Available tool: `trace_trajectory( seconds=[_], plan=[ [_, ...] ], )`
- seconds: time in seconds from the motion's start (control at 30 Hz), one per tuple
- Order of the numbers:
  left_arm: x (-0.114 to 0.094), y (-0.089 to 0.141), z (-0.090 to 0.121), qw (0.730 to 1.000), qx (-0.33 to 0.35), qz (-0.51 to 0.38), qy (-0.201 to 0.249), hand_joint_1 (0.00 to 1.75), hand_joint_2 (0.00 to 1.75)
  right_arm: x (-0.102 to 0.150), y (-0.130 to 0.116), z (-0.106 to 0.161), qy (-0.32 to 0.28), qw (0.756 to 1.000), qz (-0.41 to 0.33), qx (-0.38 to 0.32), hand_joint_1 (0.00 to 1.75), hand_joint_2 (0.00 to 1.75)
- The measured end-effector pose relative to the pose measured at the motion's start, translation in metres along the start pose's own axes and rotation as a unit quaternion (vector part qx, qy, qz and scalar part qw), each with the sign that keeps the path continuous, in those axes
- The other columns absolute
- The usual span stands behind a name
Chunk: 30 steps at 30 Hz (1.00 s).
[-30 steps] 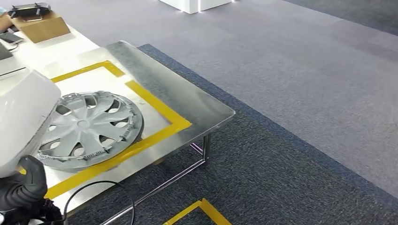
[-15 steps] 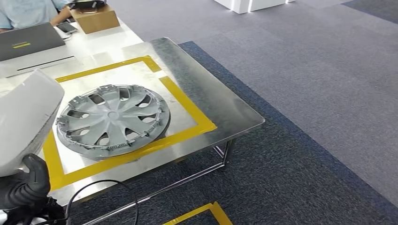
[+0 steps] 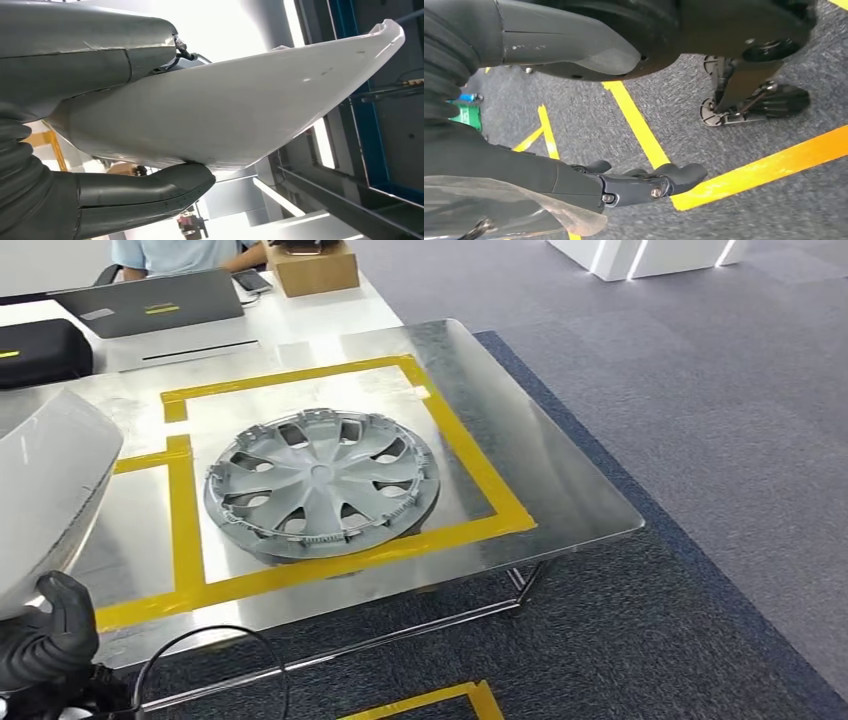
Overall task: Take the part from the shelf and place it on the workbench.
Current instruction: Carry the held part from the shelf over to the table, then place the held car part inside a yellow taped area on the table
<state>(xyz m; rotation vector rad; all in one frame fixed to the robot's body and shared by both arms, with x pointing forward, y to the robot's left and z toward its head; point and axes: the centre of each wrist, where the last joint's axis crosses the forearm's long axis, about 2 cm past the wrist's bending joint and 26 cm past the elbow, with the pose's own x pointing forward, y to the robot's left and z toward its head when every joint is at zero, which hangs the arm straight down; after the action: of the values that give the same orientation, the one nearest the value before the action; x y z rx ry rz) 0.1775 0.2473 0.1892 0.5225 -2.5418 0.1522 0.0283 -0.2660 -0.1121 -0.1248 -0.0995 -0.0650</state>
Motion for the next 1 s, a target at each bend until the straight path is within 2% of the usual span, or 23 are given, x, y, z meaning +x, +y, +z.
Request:
trace_trajectory(
  seconds=[1.0],
  plan=[
    [0.0002,0.0001,0.0002,1.0,0.0,0.0,0.0,1.75,1.75,0.0004,0.0001,0.0,0.0,1.0,0.0,0.0,0.0,1.75]
  ],
)
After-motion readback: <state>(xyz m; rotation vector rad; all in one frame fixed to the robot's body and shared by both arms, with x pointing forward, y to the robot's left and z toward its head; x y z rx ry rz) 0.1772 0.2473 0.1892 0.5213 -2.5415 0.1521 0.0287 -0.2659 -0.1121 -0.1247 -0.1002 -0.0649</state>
